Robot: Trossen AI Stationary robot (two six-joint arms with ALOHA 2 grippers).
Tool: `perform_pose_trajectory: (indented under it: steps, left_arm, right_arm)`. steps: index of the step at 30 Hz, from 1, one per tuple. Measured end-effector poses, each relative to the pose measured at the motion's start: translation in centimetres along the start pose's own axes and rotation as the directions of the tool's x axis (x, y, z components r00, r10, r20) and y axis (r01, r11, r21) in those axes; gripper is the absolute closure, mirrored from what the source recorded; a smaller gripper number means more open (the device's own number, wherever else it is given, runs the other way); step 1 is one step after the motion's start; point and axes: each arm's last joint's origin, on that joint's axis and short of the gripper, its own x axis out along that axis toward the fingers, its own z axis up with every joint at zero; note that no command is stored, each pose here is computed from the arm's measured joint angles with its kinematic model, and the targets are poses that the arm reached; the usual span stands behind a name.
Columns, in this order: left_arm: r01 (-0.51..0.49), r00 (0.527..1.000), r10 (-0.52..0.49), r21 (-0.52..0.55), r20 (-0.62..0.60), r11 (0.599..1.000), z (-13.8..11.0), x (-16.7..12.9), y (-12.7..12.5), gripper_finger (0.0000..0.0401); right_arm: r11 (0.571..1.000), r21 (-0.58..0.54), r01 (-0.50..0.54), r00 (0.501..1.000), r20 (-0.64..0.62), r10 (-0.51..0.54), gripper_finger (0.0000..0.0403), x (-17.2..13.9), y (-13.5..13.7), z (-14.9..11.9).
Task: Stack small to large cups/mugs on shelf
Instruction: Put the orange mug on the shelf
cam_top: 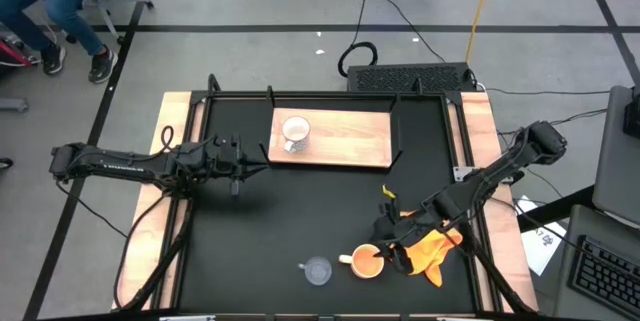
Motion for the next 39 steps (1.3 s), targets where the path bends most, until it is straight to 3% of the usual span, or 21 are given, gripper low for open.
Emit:
perform_pose_trajectory:
  steps: [28, 39]
  left_arm:
    - [0.006, 1.0, -0.006, 0.0, -0.002, 1.0, 0.0, 0.0, 0.0, 0.0361]
    - [0.007, 1.0, -0.007, -0.001, -0.022, 1.0, -0.2, 0.0, 0.0, 0.0361]
  right_arm:
    - [0.998, 0.039, 0.042, 0.999, -0.003, -0.042, 0.0222, 0.8, -1.4, 0.5]
    - [0.999, 0.039, -0.001, 0.999, -0.034, 0.002, 0.0222, 2.4, -1.2, 0.3]
